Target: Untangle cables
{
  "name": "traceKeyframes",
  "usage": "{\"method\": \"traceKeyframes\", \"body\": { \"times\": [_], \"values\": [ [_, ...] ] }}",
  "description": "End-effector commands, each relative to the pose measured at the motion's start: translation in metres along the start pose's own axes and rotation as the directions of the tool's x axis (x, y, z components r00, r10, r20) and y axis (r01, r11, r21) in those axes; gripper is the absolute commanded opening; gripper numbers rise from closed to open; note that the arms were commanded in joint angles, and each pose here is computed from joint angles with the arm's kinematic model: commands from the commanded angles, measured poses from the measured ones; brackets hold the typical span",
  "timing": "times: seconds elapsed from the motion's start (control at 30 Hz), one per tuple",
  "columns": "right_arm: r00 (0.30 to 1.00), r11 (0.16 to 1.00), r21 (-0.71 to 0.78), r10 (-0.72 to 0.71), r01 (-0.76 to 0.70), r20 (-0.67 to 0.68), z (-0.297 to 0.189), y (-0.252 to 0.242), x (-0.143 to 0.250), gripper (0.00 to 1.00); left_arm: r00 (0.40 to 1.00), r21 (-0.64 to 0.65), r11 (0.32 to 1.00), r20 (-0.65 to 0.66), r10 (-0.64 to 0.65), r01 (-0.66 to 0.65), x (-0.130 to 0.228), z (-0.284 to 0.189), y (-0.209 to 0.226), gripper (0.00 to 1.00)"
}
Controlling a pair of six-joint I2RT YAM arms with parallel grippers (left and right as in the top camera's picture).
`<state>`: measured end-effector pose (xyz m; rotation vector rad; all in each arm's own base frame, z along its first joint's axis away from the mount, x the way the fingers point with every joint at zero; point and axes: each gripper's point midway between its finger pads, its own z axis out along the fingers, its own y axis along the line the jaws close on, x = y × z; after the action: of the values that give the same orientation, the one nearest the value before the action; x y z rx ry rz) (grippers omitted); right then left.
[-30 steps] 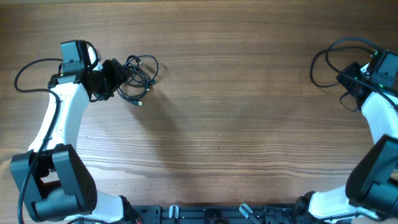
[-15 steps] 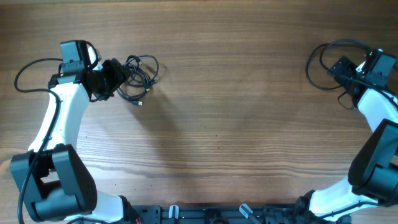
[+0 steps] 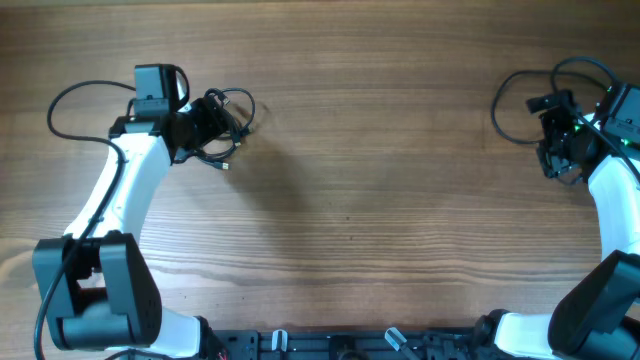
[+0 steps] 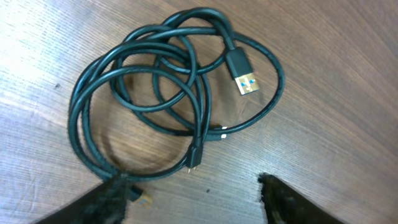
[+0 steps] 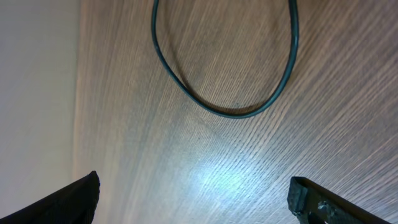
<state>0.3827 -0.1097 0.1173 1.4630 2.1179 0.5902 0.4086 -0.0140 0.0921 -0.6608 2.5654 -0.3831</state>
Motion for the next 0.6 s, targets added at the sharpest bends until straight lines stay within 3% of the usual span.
{"method": "traceKeyframes", "body": {
  "times": [0.0, 0.2, 0.33, 0.4, 0.57],
  "values": [
    [0.986, 0.986, -0.012, 0.165, -0.165, -0.012, -0.001, 0.004, 0.002, 1.00, 0.999, -0.057, 0.997, 0.000, 0.047, -0.047, 0.010, 0.020, 0.003, 0.61],
    [0.924, 0.924, -0.009, 0.381, -0.381, -0.015, -0.001, 0.004, 0.002, 1.00, 0.995, -0.090, 0.991, -0.034, 0.092, -0.094, 0.027, 0.069, 0.001, 0.59],
    [0.853, 0.853, -0.007, 0.522, -0.522, -0.016, -0.001, 0.004, 0.002, 1.00, 0.986, -0.076, 0.986, -0.096, 0.139, -0.147, 0.053, 0.085, -0.012, 0.18],
    [0.831, 0.831, -0.006, 0.556, -0.556, -0.016, -0.001, 0.004, 0.002, 1.00, 0.973, -0.016, 0.983, -0.147, 0.178, -0.182, 0.072, 0.085, -0.029, 0.08],
    [0.807, 0.807, -0.006, 0.590, -0.590, -0.017, -0.001, 0.004, 0.002, 1.00, 0.898, 0.017, 0.970, -0.376, 0.230, -0.241, 0.144, 0.061, -0.044, 0.04]
  ]
}}
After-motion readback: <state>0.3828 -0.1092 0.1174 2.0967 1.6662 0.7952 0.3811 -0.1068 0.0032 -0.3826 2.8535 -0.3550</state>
